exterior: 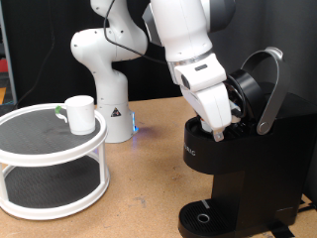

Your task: Make a cup of coffee with the keurig machine

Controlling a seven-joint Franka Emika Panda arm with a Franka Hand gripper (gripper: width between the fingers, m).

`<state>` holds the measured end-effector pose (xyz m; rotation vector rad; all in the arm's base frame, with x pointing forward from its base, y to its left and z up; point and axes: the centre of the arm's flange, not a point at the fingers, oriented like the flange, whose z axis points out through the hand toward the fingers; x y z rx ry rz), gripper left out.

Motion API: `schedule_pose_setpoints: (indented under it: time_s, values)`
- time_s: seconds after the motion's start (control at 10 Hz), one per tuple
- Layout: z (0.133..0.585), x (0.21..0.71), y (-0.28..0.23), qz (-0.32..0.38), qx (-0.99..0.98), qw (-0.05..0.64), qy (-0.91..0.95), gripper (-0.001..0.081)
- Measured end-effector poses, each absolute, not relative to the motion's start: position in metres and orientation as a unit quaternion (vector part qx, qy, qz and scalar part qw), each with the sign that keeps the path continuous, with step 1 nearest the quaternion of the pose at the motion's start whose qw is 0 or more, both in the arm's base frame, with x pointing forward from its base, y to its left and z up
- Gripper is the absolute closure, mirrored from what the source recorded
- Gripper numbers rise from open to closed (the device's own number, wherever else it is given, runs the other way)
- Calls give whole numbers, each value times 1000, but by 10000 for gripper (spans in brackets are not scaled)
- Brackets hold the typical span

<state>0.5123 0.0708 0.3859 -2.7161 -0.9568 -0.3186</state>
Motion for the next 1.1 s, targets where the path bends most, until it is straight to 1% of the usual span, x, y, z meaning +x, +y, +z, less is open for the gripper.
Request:
schedule_pose_setpoints:
  time_s: [0.3,0.6,0.8,1.1]
  values:
    - [387,513,65,-131,-924,154,-323,3]
    - [407,511,52,-169,-917,187,-310,-2]
    - [420,504,45,-158,-912,196,-323,-2]
    - [422,496,40,-129,-912,167,-353,-2]
